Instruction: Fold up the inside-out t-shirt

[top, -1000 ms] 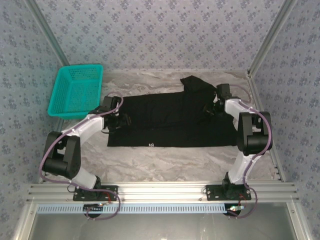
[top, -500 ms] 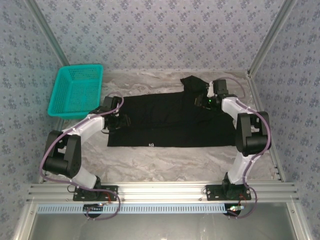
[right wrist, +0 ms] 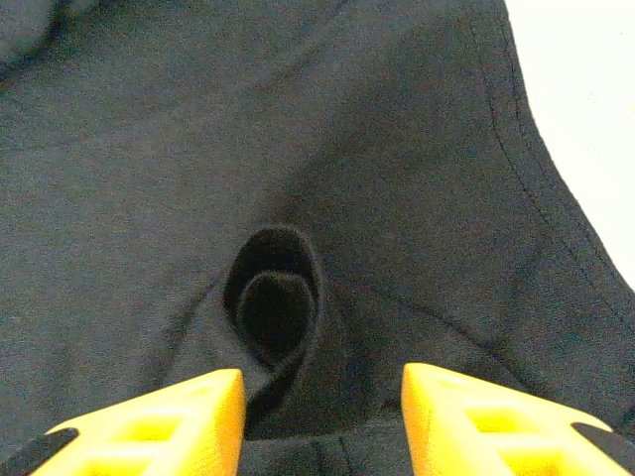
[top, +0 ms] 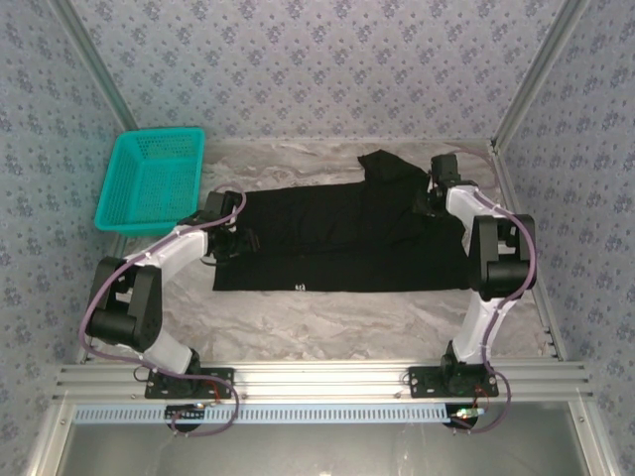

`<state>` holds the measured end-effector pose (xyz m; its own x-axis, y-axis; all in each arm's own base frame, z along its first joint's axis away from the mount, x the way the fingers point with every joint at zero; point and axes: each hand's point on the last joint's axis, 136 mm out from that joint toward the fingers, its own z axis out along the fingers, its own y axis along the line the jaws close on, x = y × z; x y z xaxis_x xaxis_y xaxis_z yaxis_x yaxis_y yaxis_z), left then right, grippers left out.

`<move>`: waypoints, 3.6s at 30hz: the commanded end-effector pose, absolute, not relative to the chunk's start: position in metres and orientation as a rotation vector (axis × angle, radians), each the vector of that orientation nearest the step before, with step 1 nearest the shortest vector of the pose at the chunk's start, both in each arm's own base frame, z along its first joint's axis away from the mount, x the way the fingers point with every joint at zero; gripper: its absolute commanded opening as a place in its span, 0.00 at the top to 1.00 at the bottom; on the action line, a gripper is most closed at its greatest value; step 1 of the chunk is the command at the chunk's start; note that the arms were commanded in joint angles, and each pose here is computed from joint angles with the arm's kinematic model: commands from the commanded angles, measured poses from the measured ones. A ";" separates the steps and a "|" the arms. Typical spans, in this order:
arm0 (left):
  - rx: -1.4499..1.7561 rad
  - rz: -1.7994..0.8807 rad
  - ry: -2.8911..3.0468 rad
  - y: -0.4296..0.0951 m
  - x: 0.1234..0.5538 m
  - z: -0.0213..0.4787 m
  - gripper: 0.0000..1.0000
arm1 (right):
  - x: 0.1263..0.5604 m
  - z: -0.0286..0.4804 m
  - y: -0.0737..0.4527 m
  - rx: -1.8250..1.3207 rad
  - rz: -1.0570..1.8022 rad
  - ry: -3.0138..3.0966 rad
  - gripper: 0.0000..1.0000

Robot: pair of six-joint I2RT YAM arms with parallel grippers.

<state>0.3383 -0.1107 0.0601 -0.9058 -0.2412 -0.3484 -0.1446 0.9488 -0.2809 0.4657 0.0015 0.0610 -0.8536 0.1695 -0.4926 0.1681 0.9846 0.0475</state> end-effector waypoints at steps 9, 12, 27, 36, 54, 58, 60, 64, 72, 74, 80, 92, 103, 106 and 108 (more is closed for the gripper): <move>-0.259 -0.333 2.711 -0.108 0.339 0.068 0.46 | 0.482 0.083 -0.098 0.488 -0.480 2.572 0.70; -0.261 -0.333 2.709 -0.108 0.338 0.069 0.46 | 0.479 0.099 -0.086 0.467 -0.416 2.558 0.63; -0.244 -0.365 2.705 -0.112 0.340 0.070 0.45 | 0.386 0.055 0.042 0.569 0.494 2.682 0.48; -0.243 -0.350 2.710 -0.110 0.337 0.070 0.45 | 0.424 0.046 0.044 0.555 0.531 2.616 0.63; -0.247 -0.330 2.724 -0.106 0.333 0.065 0.45 | 0.480 0.077 0.121 0.162 0.468 2.550 0.99; -0.247 -0.327 2.725 -0.105 0.332 0.066 0.45 | 0.477 0.066 0.133 0.076 0.399 2.618 0.78; -0.247 -0.329 2.724 -0.106 0.333 0.066 0.45 | 0.473 0.065 0.133 0.035 0.359 2.642 0.65; -0.249 -0.334 2.721 -0.106 0.333 0.067 0.45 | 0.457 0.079 0.116 -0.009 0.260 2.644 0.57; -0.283 -0.323 2.699 -0.102 0.331 0.065 0.44 | 0.392 0.077 0.055 0.189 0.198 2.702 0.52; -0.303 -0.281 2.680 -0.095 0.331 0.067 0.44 | 0.375 0.074 0.038 0.265 0.158 2.723 0.52; -0.327 -0.391 2.676 -0.107 0.340 0.071 0.44 | 0.347 0.051 0.018 0.379 0.135 2.802 0.53; -0.433 -0.440 2.629 -0.111 0.381 0.052 0.44 | 0.340 0.026 -0.019 0.574 0.039 2.831 0.54; -0.605 -0.421 2.396 -0.072 0.406 0.098 0.42 | 0.348 0.035 -0.044 0.603 -0.146 2.814 0.55; -0.512 -0.462 2.440 -0.084 0.382 0.105 0.37 | 0.346 0.050 -0.033 0.541 -0.125 2.775 0.53; -0.435 -0.473 2.508 -0.096 0.360 0.098 0.34 | 0.341 0.051 -0.019 0.502 -0.051 2.797 0.52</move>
<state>0.3880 -0.0809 0.1031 -0.7357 -0.4676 -0.4899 -0.2650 0.8645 -0.4271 0.3491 -0.0287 0.0386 -0.8823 0.3691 -0.2919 0.3840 0.9233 0.0069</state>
